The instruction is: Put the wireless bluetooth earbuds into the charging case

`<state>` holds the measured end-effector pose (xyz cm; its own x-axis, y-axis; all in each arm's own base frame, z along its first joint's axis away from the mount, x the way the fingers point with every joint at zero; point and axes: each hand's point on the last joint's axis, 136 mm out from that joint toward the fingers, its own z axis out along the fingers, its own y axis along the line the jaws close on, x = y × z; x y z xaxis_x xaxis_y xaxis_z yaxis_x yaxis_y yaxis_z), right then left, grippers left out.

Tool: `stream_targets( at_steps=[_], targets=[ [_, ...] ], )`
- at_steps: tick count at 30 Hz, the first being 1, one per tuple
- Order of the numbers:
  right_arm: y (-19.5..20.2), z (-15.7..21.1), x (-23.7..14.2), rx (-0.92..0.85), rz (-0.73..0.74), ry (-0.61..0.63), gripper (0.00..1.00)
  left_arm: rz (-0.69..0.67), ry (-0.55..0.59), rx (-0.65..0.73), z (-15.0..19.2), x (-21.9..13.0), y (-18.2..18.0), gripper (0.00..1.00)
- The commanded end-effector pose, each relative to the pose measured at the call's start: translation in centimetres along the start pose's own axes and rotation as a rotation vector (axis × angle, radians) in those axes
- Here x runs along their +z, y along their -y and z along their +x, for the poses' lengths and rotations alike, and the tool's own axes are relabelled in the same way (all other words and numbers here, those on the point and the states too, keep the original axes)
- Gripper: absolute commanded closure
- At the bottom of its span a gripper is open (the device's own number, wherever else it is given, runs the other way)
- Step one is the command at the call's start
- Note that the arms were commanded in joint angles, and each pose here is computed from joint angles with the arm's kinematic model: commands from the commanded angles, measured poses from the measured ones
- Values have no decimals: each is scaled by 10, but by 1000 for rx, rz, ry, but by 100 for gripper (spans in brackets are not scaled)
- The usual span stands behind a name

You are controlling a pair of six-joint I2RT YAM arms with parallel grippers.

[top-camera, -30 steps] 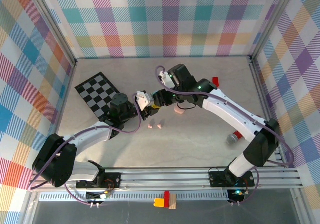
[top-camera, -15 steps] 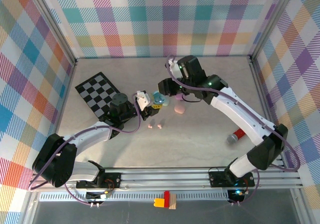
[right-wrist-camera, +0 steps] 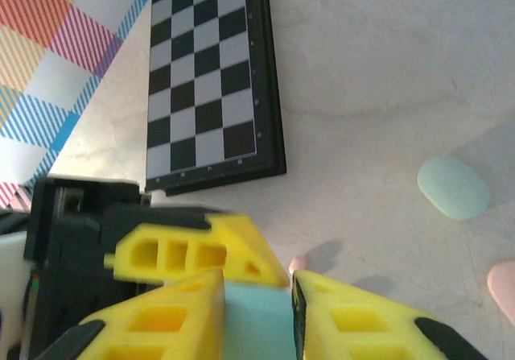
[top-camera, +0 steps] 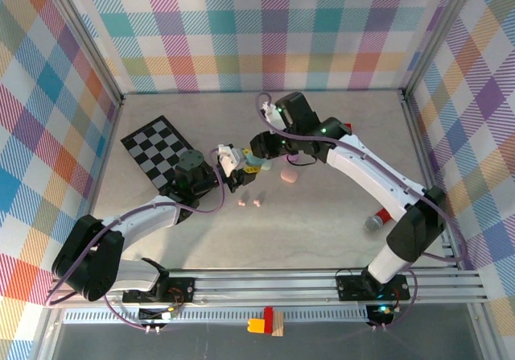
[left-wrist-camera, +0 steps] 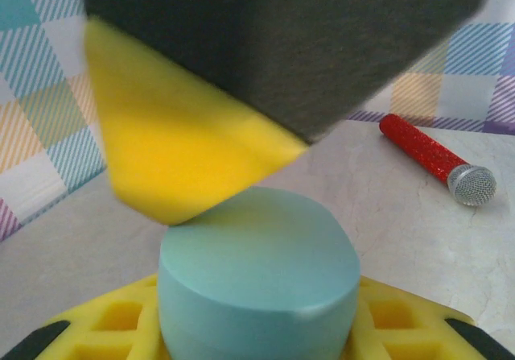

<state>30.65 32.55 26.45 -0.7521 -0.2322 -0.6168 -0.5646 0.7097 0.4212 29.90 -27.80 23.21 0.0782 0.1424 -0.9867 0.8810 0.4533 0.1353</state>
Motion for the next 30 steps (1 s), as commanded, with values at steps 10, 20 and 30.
stream_targets(
  at_steps=[10,20,30],
  targets=[
    [-16,-5,-44,204,-322,117,27,-26,188,-36,-44,-8,-8,62],
    [-45,-13,-42,346,-686,106,35,11,261,-63,-66,-7,-4,62],
    [-44,-10,-34,383,-717,90,68,30,257,-66,-63,-5,1,62]
  ],
)
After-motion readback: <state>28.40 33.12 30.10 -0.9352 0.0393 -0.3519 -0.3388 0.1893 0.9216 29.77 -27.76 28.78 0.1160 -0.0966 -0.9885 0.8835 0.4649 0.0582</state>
